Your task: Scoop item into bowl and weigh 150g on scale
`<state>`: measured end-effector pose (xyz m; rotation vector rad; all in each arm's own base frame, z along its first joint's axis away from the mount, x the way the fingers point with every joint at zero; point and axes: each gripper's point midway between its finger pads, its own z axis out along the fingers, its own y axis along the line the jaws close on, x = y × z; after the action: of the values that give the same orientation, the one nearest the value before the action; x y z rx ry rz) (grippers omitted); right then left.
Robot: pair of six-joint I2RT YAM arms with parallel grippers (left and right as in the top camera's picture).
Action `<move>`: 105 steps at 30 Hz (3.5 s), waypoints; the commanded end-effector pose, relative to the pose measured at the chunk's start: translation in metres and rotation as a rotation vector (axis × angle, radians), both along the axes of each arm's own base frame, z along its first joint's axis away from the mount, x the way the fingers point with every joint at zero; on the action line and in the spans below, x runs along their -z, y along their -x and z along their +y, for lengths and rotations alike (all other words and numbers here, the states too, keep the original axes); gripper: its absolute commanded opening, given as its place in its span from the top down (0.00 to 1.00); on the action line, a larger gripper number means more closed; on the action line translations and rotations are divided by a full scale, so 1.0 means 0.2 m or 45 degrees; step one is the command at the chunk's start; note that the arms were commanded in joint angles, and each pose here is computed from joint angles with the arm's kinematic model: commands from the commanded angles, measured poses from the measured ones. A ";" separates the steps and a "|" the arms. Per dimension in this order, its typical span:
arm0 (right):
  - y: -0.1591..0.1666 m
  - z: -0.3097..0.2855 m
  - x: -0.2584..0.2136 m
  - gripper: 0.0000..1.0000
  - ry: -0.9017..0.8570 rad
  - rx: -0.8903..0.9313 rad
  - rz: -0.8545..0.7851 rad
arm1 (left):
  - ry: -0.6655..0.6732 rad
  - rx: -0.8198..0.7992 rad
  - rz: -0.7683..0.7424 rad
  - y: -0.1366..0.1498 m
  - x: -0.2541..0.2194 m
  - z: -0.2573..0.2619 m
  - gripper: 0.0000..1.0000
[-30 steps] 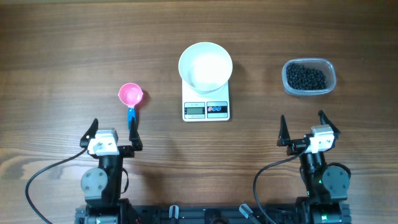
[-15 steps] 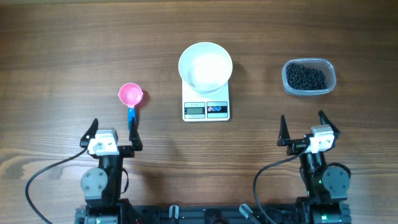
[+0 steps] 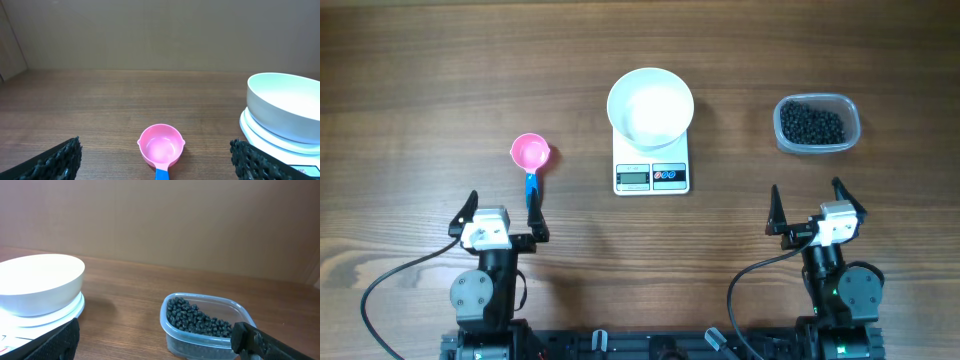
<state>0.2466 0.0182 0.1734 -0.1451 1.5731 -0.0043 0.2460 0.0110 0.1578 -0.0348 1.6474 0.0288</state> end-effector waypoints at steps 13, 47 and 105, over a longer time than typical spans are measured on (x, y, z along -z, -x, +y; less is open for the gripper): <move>0.00 0.00 -0.01 0.00 0.012 0.003 -0.015 | -0.015 -0.011 0.001 0.00 0.01 0.01 0.00; 0.00 0.00 -0.01 0.00 0.012 0.003 -0.015 | -0.014 0.542 -0.415 0.15 -0.68 -0.36 0.00; 0.00 0.00 -0.01 0.00 0.012 0.002 -0.015 | 0.296 0.811 0.424 -0.34 -0.69 -0.51 0.00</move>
<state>0.2466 0.0182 0.1734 -0.1454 1.5723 -0.0046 0.3129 -0.0919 0.2897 0.3399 1.9282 -0.6764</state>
